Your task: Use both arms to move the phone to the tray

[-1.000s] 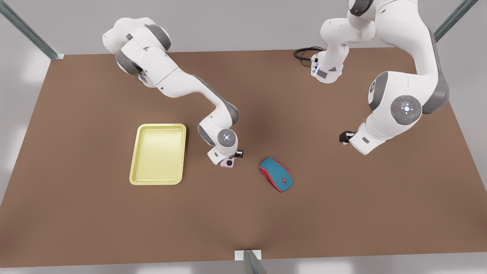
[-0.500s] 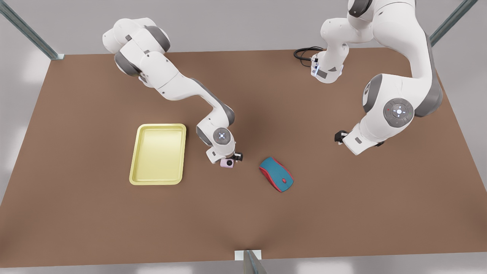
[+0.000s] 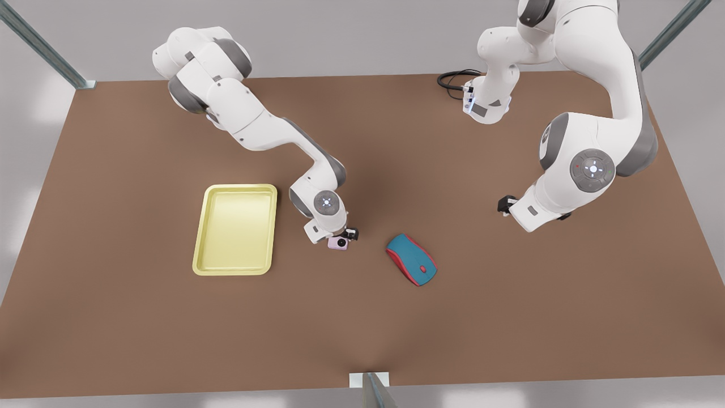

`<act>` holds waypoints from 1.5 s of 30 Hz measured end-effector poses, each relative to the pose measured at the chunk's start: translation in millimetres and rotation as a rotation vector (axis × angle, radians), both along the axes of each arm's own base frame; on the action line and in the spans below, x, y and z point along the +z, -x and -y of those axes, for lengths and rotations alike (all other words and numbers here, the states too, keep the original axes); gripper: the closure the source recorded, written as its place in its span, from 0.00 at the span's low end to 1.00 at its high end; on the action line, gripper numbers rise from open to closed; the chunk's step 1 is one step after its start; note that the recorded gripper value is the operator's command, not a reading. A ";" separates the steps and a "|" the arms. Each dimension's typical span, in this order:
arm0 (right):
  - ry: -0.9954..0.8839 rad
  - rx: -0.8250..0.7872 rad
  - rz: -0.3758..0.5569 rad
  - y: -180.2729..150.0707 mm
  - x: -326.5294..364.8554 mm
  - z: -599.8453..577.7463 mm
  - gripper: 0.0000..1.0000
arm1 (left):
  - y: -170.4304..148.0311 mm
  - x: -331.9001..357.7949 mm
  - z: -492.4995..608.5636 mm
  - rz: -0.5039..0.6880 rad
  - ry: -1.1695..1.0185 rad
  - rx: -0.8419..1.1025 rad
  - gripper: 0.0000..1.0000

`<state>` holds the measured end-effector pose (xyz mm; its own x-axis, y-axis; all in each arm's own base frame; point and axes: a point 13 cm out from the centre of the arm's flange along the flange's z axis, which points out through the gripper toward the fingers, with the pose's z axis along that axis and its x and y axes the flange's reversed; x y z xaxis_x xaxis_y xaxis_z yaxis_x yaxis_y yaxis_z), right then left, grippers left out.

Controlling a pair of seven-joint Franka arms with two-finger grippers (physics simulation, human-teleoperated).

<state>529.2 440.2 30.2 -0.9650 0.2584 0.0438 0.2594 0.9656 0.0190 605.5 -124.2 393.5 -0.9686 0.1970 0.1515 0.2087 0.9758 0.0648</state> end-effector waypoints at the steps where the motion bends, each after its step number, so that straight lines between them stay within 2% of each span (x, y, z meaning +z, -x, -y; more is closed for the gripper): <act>1: 0.000 0.000 0.000 -0.1 -0.5 -0.2 0.00 | -0.1 0.0 0.0 0.000 0.000 -0.001 0.00; 2: -0.001 0.000 0.000 0.0 -1.1 -0.4 0.00 | -0.1 0.0 0.2 0.000 0.001 -0.002 0.00; 6: -0.003 0.000 0.002 -0.2 -0.8 -1.8 0.11 | -1.4 -0.5 0.5 0.003 0.003 -0.004 0.00; 16: -0.006 0.000 0.003 -1.0 0.8 -1.6 0.20 | -3.5 -3.8 1.0 0.004 0.010 -0.006 0.00; 26: -0.005 -0.015 0.025 -12.2 34.7 23.9 0.20 | -4.8 -5.0 1.6 0.004 0.013 -0.009 0.00; 31: 0.042 -0.070 -0.015 -8.7 53.3 131.7 0.20 | -4.8 -4.4 1.9 0.005 0.014 -0.010 0.00; 37: 0.094 -0.124 -0.087 10.5 50.9 279.5 0.20 | -4.7 -4.6 2.0 0.004 0.014 -0.010 0.00; 40: 0.101 -0.094 -0.122 27.6 44.0 313.3 0.20 | -4.6 -5.2 2.0 0.003 0.014 -0.010 0.00; 41: 0.101 -0.076 -0.132 32.6 40.8 318.0 0.18 | -4.6 -5.6 2.0 0.002 0.014 -0.010 0.00; 42: 0.101 -0.057 -0.140 36.0 38.4 320.9 0.00 | -4.6 -5.9 2.0 0.002 0.014 -0.010 0.00; 45: 0.095 -0.001 -0.147 38.2 35.7 323.5 0.00 | -4.8 -7.0 2.0 0.000 0.014 -0.010 0.00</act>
<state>491.0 116.6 65.9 -0.9497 0.2692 0.1602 0.2537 0.9609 -0.1109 610.3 -126.3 386.5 -0.9667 0.2088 0.1483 0.2183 0.9745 0.0513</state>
